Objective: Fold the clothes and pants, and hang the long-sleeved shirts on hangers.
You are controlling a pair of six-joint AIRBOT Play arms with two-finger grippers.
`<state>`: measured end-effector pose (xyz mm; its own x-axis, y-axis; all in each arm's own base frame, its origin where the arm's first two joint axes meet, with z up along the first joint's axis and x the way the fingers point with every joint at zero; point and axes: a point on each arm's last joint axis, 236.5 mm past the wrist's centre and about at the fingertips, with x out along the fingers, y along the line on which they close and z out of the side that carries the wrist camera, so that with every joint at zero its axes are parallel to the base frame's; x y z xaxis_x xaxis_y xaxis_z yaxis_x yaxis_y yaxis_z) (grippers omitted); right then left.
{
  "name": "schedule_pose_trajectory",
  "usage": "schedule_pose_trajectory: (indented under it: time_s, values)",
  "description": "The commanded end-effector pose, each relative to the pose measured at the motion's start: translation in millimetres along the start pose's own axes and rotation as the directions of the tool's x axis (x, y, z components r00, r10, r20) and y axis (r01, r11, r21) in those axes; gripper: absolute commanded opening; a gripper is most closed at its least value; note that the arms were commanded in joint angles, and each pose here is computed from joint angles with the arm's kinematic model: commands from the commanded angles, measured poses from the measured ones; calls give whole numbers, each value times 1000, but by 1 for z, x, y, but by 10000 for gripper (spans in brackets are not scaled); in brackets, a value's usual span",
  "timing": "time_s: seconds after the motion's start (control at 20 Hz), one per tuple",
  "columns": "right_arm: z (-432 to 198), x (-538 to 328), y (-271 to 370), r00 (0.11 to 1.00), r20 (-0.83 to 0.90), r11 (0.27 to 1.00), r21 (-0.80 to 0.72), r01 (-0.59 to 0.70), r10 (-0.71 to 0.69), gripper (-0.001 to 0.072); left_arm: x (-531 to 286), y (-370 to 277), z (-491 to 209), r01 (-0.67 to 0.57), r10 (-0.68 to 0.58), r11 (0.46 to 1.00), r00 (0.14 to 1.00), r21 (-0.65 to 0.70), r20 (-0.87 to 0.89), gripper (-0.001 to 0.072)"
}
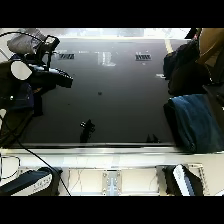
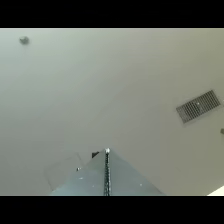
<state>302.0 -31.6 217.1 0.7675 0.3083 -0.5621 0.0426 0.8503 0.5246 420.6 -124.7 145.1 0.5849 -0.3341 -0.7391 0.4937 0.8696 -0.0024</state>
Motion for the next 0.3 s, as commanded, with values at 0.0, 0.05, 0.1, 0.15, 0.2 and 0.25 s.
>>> schedule_pose_trajectory:
  time_s: [0.0,0.05,0.1,0.15,0.2,0.25]
  values:
    - [-26,23,42,992,-107,983,-165,-80,62,416,0,-2,-5,10,-10,1000,1000,0,-19,25]
    - [-30,25,48,990,-121,978,-186,-93,72,416,0,-2,-5,10,-10,1000,1000,0,-19,25]
    - [-33,28,54,988,-131,973,-205,-104,78,416,0,-2,-5,10,-10,1000,1000,0,-19,25]
    - [-36,30,58,987,-140,969,-218,-112,82,415,0,-2,-5,10,-10,1000,1000,0,-19,25]
    - [-37,31,59,986,-145,967,-226,-115,83,416,0,-2,-5,10,-10,1000,1000,0,-19,25]
    - [-38,31,60,986,-147,966,-230,-115,82,416,0,-2,-5,10,-10,1000,1000,0,-19,25]
